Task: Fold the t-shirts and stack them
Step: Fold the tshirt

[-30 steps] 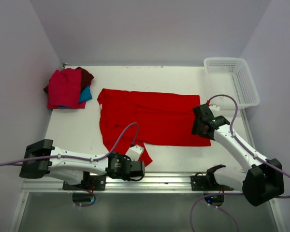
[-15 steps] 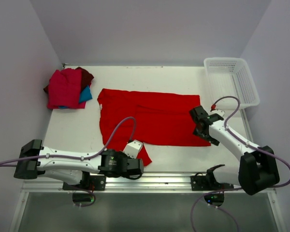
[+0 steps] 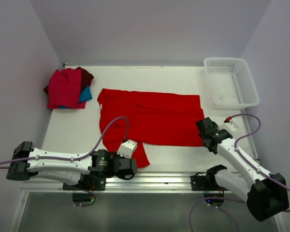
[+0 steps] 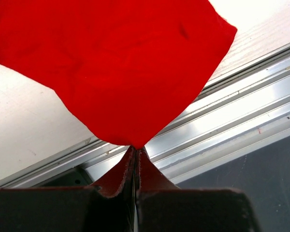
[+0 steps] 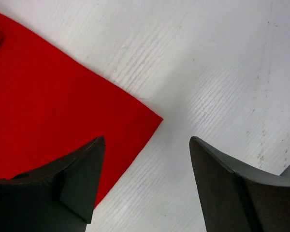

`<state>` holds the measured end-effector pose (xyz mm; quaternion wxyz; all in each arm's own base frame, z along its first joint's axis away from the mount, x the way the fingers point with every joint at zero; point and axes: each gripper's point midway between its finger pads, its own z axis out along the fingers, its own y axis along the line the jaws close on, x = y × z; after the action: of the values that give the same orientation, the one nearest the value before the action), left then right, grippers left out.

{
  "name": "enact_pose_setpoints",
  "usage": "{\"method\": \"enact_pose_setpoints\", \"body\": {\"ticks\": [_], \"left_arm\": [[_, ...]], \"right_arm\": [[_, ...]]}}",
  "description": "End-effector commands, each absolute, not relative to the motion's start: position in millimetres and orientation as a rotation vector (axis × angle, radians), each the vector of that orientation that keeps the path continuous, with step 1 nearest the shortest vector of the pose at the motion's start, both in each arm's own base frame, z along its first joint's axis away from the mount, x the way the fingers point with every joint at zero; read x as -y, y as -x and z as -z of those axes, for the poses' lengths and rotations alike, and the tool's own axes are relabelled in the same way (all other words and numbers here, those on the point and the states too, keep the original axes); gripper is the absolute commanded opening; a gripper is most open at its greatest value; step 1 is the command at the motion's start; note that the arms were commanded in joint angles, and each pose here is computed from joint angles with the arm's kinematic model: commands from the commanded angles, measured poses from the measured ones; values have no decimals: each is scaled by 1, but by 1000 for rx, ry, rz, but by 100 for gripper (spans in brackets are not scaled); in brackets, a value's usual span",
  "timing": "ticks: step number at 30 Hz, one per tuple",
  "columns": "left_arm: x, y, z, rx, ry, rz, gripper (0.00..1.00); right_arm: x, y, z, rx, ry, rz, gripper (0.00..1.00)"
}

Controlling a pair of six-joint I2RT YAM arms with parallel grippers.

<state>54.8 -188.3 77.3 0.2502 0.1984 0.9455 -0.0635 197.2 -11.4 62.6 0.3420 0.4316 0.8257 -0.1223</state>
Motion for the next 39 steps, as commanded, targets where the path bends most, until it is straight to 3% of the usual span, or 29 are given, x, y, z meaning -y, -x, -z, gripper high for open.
{"method": "enact_pose_setpoints", "body": {"ticks": [1, 14, 19, 31, 39], "left_arm": [[192, -58, -80, -2552, -496, 207, 0], [184, -54, -78, -2582, -455, 209, 0], [185, -54, -78, -2582, -456, 205, 0], [184, -55, -83, -2578, -445, 207, 0], [185, -57, -86, -2569, -450, 193, 0]], "right_arm": [[22, -214, -74, -2000, -1196, 359, 74], [16, -233, -36, -2026, -1205, 414, 50], [18, -234, -33, -2017, -1206, 425, 46], [23, -216, -32, -2067, -1272, 515, 45], [25, -213, -40, -2044, -1289, 507, 54]]}}
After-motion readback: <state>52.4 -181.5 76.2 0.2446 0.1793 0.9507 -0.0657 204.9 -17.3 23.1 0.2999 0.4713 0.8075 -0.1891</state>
